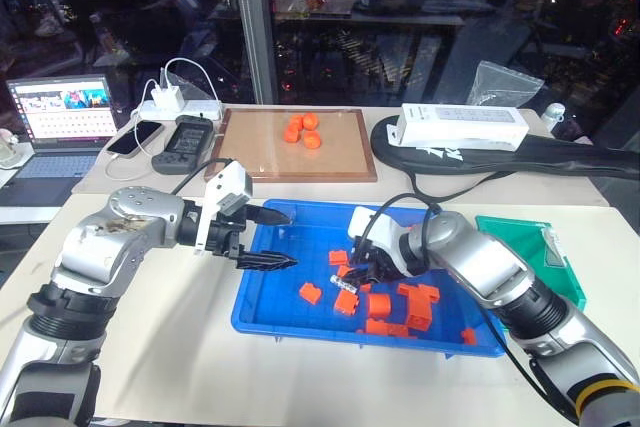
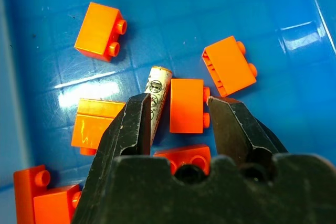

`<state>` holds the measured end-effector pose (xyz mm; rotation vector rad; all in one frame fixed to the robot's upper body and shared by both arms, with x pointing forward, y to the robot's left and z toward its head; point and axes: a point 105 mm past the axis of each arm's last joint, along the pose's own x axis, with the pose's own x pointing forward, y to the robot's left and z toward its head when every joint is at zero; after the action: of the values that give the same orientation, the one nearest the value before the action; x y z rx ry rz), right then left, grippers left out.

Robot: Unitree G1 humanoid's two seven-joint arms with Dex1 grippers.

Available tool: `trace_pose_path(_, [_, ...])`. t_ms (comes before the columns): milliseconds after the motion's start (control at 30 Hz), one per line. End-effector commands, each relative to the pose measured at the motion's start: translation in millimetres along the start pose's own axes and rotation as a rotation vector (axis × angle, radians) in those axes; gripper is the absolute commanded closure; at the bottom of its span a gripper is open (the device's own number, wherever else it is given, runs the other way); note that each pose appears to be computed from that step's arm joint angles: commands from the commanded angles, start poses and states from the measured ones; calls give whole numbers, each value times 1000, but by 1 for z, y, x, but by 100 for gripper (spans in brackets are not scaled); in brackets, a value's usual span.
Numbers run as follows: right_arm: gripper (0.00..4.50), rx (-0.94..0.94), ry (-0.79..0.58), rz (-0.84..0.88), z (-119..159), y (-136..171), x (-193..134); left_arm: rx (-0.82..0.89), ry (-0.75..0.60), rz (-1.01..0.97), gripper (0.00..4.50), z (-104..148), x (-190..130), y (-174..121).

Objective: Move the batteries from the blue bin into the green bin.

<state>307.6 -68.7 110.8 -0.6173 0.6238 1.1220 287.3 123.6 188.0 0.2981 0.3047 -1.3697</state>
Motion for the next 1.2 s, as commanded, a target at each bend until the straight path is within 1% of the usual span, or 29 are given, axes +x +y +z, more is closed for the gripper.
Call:
trace_pose_path(33, [245,4,-8,-37,-1,-7,2,53,-1,2,0,9,-3,-2])
trace_pose_path(100, [245,14,4,-35,-6,-8,3,54,-2,3,0,10,-3,-1])
trace_pose_path(200, [317,23,15,-27,-10,-8,5,57,-3,5,0,11,-4,-1])
trace_pose_path(233, [357,23,16,-25,-11,-8,5,57,-3,6,0,11,-4,-1])
trace_pose_path(267, [369,23,16,-23,-11,-8,6,57,-4,6,0,11,-4,0])
trace_pose_path(367, [369,16,22,-26,-13,-8,6,58,-3,8,0,11,-5,-1])
trace_pose_path(467, [369,18,14,-97,-10,-26,-7,58,-2,9,0,11,-4,-1])
trace_pose_path(633, [369,-12,78,-202,-26,-53,-29,60,-3,6,0,11,-3,0])
trace_pose_path(733, [369,10,83,-238,-31,-63,-35,63,-6,4,0,11,-1,1])
trace_pose_path(800, [268,10,93,-275,-34,-70,-40,63,-9,2,0,11,-1,1])
trace_pose_path(833, [246,1,89,-280,-32,-71,-41,63,-9,2,0,11,-1,1])
trace_pose_path(900, [179,-5,54,-271,-22,-68,-40,63,-8,2,0,11,-1,1])
trace_pose_path(967, [104,-28,25,-234,-10,-59,-38,62,-8,3,0,11,-1,2])
trace_pose_path(1000, [79,-37,12,-209,-5,-53,-37,62,-8,3,0,11,-1,2])
trace_pose_path(1033, [44,-48,-3,-182,2,-45,-35,62,-7,3,0,10,-1,2])
trace_pose_path(1100, [44,-66,-36,-120,15,-28,-29,61,-7,3,0,10,-1,1])
trace_pose_path(1200, [44,-83,-48,-81,22,-15,-25,61,-7,4,0,10,-1,2])
